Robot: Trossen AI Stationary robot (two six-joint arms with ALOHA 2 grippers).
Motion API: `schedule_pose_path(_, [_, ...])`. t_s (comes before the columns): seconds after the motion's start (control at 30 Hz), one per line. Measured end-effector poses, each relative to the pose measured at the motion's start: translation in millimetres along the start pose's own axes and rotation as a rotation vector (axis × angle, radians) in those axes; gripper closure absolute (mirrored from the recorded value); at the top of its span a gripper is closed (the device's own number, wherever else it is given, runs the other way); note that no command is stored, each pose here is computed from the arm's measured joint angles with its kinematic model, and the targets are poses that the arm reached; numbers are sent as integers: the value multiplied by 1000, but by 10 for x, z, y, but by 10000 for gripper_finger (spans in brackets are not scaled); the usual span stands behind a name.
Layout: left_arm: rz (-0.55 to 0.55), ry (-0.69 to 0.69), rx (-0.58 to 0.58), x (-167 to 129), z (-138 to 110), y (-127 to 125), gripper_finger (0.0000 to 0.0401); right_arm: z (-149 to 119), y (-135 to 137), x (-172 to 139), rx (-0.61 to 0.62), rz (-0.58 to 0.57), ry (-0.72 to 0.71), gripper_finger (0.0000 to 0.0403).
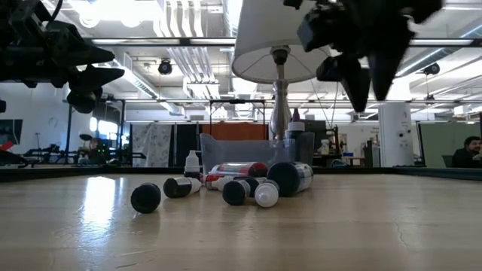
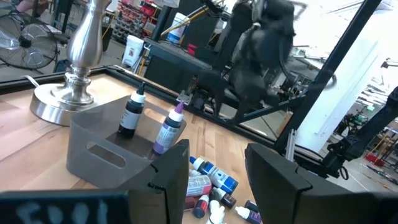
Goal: Pick & Place food coloring
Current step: Put the big blue food coloring bottle into the black bin
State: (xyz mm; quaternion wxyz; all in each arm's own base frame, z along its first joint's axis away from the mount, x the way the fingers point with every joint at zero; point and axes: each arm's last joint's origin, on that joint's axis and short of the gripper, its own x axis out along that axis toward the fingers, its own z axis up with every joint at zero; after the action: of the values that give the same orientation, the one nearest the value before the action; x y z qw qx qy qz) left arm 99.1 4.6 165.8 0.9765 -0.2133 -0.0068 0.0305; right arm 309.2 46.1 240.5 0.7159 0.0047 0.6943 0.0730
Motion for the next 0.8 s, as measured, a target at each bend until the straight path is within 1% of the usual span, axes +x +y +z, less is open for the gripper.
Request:
schedule_pose_path(0.07, [0,0,0,0,1,0,266,5,96,145,-158,-20,-7,191])
schedule_pose_path(0.1, [0,0,0,0,0,0,266,17,132,209,-222,-48,-20,191])
schedule_pose_path(0.2, [0,0,0,0,0,0,266,58,191,325,-381,-152,-69,193])
schedule_pose_path(0.27, [0,0,0,0,1,-1,266,127,207,363,-475,-174,-149,193])
schedule_pose_path(0.33, [0,0,0,0,1,-1,266,182,210,387,-538,-189,-208,193])
schedule_pose_path(0.43, [0,0,0,0,0,0,266,260,220,387,-599,-212,-297,193])
schedule_pose_path(0.57, [0,-1,0,0,1,-1,266,263,205,448,-654,-194,-327,193])
schedule_pose_path(0.73, [0,-1,0,0,2,-1,266,201,174,617,-659,-176,-332,193])
schedule_pose_path(0.8, [0,-1,0,0,1,-1,266,201,169,671,-661,-183,-366,193])
